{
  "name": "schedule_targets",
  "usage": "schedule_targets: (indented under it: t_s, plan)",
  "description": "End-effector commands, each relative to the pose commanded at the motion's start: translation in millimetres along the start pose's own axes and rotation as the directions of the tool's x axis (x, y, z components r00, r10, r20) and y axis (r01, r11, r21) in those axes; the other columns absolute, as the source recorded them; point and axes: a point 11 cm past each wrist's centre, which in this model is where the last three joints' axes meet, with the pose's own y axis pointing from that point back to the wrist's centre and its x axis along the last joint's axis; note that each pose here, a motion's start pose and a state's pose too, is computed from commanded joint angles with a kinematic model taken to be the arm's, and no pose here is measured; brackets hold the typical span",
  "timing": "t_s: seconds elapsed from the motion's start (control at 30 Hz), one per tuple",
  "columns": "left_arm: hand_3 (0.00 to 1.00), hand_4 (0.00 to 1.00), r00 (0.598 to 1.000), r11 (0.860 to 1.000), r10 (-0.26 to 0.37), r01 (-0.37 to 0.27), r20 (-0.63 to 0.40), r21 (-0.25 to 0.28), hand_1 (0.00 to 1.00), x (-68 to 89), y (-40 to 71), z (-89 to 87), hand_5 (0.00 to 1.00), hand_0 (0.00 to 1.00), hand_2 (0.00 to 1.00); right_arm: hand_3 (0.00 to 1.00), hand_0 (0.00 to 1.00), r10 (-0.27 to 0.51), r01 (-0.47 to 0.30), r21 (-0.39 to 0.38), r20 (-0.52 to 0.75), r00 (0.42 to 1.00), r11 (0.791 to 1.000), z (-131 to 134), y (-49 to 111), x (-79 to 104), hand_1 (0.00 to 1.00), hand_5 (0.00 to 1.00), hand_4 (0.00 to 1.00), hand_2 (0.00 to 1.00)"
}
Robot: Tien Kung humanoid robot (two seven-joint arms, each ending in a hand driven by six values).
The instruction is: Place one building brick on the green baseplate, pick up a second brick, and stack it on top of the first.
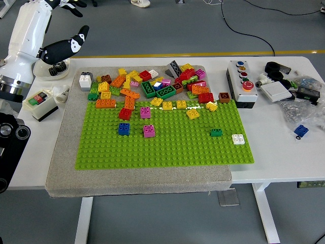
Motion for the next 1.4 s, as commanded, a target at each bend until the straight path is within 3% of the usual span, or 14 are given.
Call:
schedule_targets:
  t_s: [0.07,0.1,0.27,0.3,0.5,0.53,0.63,0.9,1.03,1.1,1.2,1.33,1.37,1.4]
  plan:
    - [0.570,0.599,1.000,1.000,0.000,0.000,0.000,0.000,0.595,0.0,0.0,0.0,0.002,0.702,0.495,0.592,0.741,0.000,0.000,-0.001,-0.001,1.000,1.000,0.3,0.0,-0.1,0.646,0.407,0.823,0.712]
    - [0.581,0.729,1.000,1.000,-0.001,0.001,0.000,0.001,0.608,0.0,0.0,-0.1,0.002,0.731,0.504,0.592,0.741,0.000,0.000,-0.002,-0.001,1.000,1.000,0.8,0.0,-0.2,0.646,0.407,0.823,0.712]
    - [0.581,0.729,1.000,1.000,-0.008,0.008,0.000,0.004,0.608,-0.7,0.2,-0.7,0.002,0.731,0.504,0.592,0.741,-0.003,0.003,-0.003,-0.004,1.000,1.000,1.1,-0.1,-1.5,0.646,0.407,0.823,0.712]
    - [0.725,0.964,1.000,1.000,-0.013,0.013,0.001,0.006,0.669,-1.2,0.2,-1.0,0.002,0.775,0.574,0.592,0.741,-0.002,0.002,-0.003,-0.005,1.000,1.000,0.8,-0.1,-1.3,0.646,0.406,0.823,0.712]
    - [0.725,0.964,0.996,0.996,-0.092,0.092,0.010,0.018,0.669,-9.0,0.4,-1.9,0.002,0.775,0.574,0.592,0.741,0.001,-0.001,-0.003,-0.008,1.000,1.000,0.9,0.0,0.5,0.646,0.406,0.823,0.712]
    - [0.783,0.998,0.994,0.994,-0.108,0.108,0.011,0.020,0.723,-10.8,0.4,-2.0,0.007,0.846,0.686,0.592,0.741,0.001,-0.001,-0.004,-0.008,1.000,1.000,1.0,0.0,0.5,0.646,0.405,0.822,0.711]
    - [0.783,0.998,0.990,0.989,-0.143,0.143,0.013,0.023,0.723,-15.3,0.5,-1.9,0.007,0.846,0.686,0.592,0.741,0.000,0.000,-0.004,-0.010,1.000,1.000,1.0,0.0,0.3,0.646,0.405,0.822,0.711]
    - [0.807,0.998,0.956,0.955,-0.294,0.293,0.018,0.043,0.755,-41.2,3.9,-4.4,0.039,0.880,0.711,0.593,0.740,0.006,-0.006,-0.005,-0.009,1.000,1.000,1.5,0.2,3.0,0.646,0.405,0.822,0.711]
    - [0.809,0.998,0.910,0.909,-0.414,0.413,0.017,0.056,0.760,-66.8,11.9,-8.8,0.047,0.891,0.714,0.593,0.741,0.007,-0.007,-0.006,-0.006,1.000,1.000,1.6,0.2,3.7,0.646,0.405,0.822,0.712]
    - [0.809,0.998,0.871,0.869,-0.492,0.490,0.015,0.061,0.760,-84.3,18.1,-12.0,0.047,0.891,0.714,0.593,0.741,0.008,-0.008,-0.006,-0.004,1.000,1.000,1.3,0.3,4.3,0.646,0.405,0.822,0.712]
    - [0.792,0.998,0.828,0.827,-0.561,0.558,0.023,0.068,0.750,-97.8,22.4,-14.6,0.067,0.881,0.700,0.593,0.741,0.009,-0.009,-0.006,-0.003,1.000,1.000,1.1,0.3,5.2,0.646,0.405,0.823,0.712]
    - [0.742,0.998,0.744,0.745,-0.667,0.662,0.042,0.083,0.736,-114.6,27.4,-20.3,0.074,0.864,0.678,0.593,0.740,0.013,-0.013,-0.005,-0.001,1.000,1.000,1.0,0.5,7.3,0.646,0.405,0.822,0.712]
    - [0.742,0.998,0.728,0.728,-0.685,0.680,0.044,0.086,0.736,-117.0,28.4,-21.4,0.074,0.864,0.678,0.593,0.740,0.014,-0.014,-0.005,-0.001,1.000,1.000,0.9,0.5,7.7,0.646,0.405,0.822,0.712]
    - [0.742,0.998,0.722,0.723,-0.690,0.685,0.045,0.086,0.736,-117.7,28.7,-21.7,0.074,0.864,0.678,0.593,0.740,0.014,-0.014,-0.005,-0.001,1.000,1.000,0.9,0.5,7.8,0.646,0.405,0.822,0.712]
